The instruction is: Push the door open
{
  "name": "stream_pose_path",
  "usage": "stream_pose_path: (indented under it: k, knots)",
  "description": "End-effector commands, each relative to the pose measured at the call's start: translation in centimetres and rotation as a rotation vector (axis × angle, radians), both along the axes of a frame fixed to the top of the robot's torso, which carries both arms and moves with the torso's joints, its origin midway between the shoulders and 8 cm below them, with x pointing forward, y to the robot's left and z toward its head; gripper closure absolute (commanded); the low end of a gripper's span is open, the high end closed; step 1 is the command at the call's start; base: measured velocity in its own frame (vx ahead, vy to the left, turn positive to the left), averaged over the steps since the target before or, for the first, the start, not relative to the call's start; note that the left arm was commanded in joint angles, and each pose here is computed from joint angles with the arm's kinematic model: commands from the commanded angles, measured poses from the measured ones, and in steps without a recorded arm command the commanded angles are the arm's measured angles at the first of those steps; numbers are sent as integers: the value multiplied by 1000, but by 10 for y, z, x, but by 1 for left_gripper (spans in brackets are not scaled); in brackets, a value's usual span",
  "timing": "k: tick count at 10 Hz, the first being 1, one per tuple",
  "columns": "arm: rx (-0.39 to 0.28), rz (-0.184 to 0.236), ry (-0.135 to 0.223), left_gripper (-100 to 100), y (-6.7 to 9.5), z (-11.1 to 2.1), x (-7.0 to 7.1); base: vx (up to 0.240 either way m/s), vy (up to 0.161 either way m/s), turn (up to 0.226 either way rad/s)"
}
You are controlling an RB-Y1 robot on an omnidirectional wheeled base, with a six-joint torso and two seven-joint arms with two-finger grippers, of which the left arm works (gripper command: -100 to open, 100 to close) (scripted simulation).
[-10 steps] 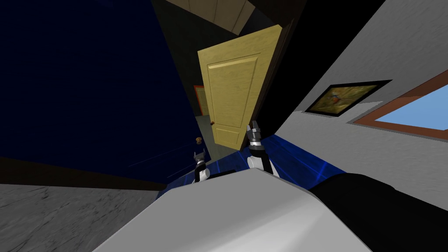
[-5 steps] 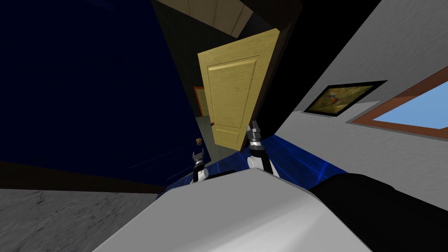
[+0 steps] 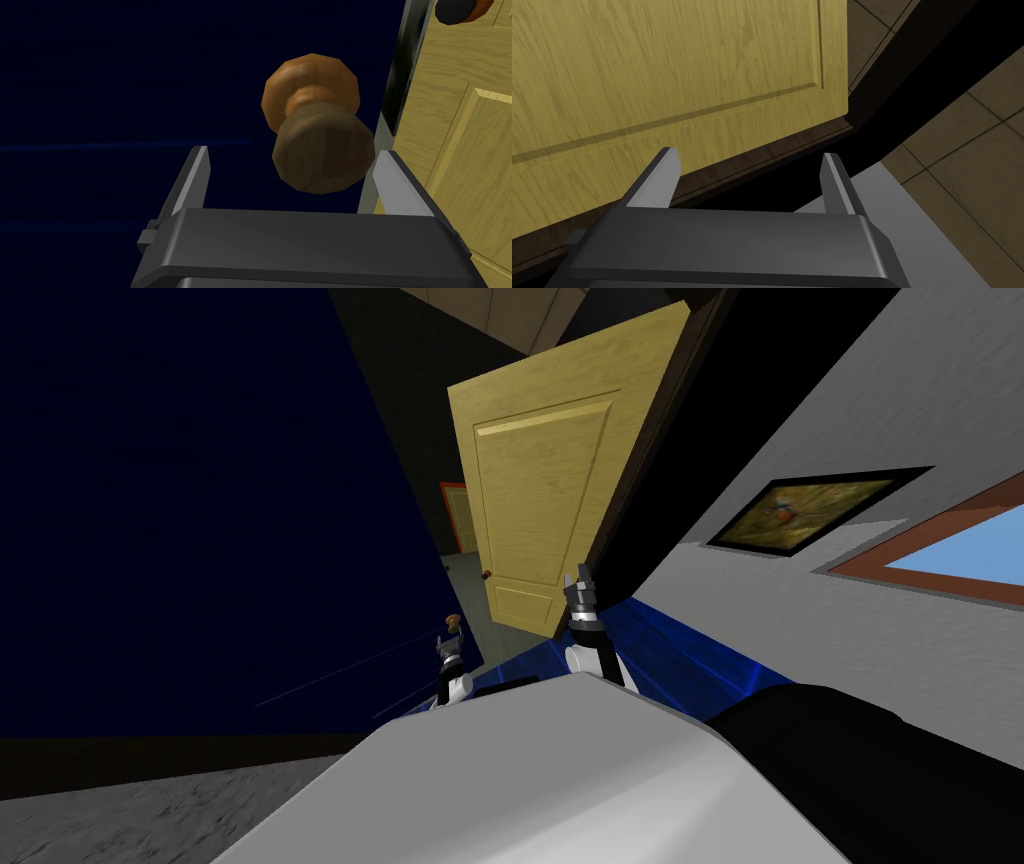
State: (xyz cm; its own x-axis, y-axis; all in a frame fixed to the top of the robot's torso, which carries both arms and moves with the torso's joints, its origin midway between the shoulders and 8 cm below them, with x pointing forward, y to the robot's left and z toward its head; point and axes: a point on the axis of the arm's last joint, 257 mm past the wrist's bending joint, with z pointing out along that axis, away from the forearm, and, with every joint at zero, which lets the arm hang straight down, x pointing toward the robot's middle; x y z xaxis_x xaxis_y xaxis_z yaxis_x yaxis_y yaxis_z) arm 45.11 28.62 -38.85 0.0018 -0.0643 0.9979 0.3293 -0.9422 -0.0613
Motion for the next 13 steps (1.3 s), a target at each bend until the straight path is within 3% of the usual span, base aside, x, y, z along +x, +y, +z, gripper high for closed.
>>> stream_pose_path:
  k: [1, 2, 3, 4, 9, 11, 13]
  knots:
    - [-17, 2, 0, -100, -5, -1, 0, 149, 67, -9]
    - [-38, 3, 0, -100, -14, -3, 0, 143, 60, -21]
    - [-26, 2, 1, -100, -9, -3, -1, 65, 27, -10]
    - [-26, 2, 1, 100, -9, -3, -1, -6, -11, -34]
    - [-26, 2, 1, 100, -9, -3, -1, -11, -9, 1]
    - [-19, 63, 4, 100, 21, -4, -4, 105, 7, -168]
    - [-15, 96, 4, 100, 37, -4, -7, 116, 20, -73]
